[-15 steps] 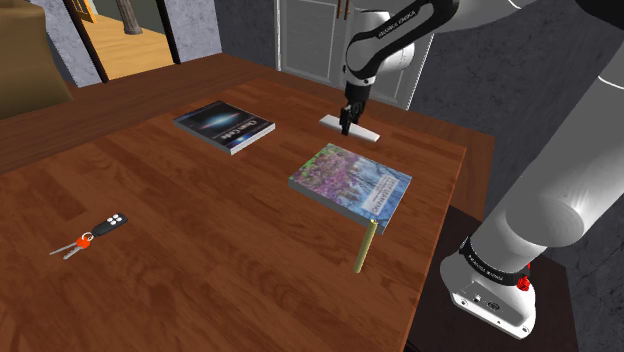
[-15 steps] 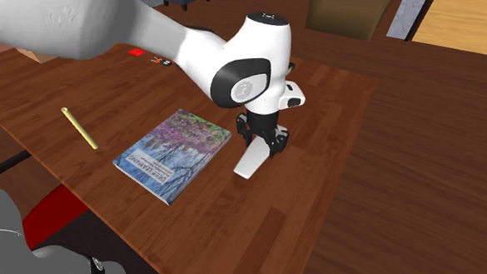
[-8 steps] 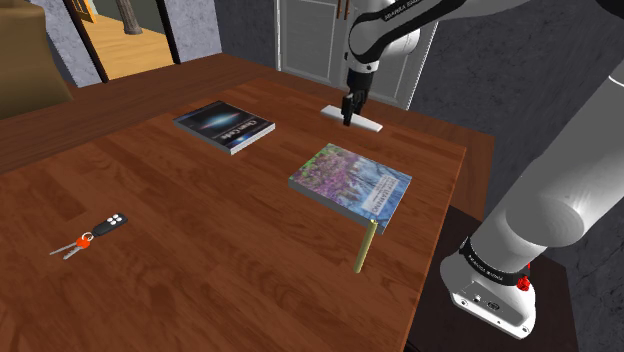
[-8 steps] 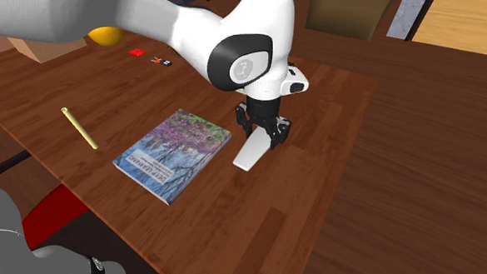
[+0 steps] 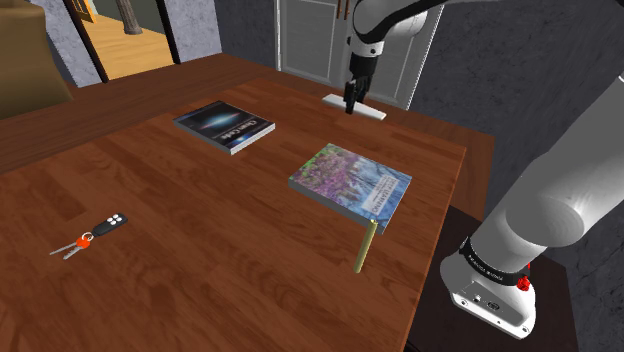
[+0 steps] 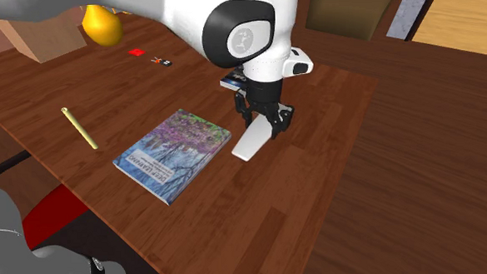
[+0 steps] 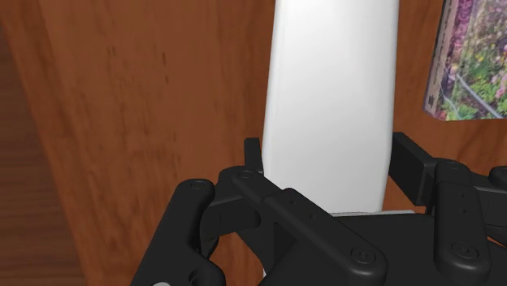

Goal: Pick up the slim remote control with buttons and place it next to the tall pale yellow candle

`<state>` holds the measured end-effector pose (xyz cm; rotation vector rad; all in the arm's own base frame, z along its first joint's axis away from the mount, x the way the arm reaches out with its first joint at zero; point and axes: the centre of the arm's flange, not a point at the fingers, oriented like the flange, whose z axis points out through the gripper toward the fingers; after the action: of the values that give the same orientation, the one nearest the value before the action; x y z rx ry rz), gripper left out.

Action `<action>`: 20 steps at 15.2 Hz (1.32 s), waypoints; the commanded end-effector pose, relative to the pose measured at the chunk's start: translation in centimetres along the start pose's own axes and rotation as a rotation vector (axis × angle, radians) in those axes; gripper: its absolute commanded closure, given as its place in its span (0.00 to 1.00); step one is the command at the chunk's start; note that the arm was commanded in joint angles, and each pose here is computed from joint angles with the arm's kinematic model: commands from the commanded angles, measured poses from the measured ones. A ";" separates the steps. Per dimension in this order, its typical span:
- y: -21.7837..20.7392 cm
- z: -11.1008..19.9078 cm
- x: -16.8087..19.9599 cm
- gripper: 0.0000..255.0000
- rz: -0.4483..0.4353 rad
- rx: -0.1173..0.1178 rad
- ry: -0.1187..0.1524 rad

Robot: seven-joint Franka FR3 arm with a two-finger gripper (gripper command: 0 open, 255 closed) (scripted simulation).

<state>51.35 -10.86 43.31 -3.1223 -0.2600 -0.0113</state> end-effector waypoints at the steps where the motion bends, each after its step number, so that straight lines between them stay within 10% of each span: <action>1: 0.0 -1.0 0.1 1.00 0.000 0.000 0.000; 20: -0.1 -11.1 0.2 1.00 0.000 0.000 0.000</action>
<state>51.45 -10.76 53.91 -3.1222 -0.2600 -0.0114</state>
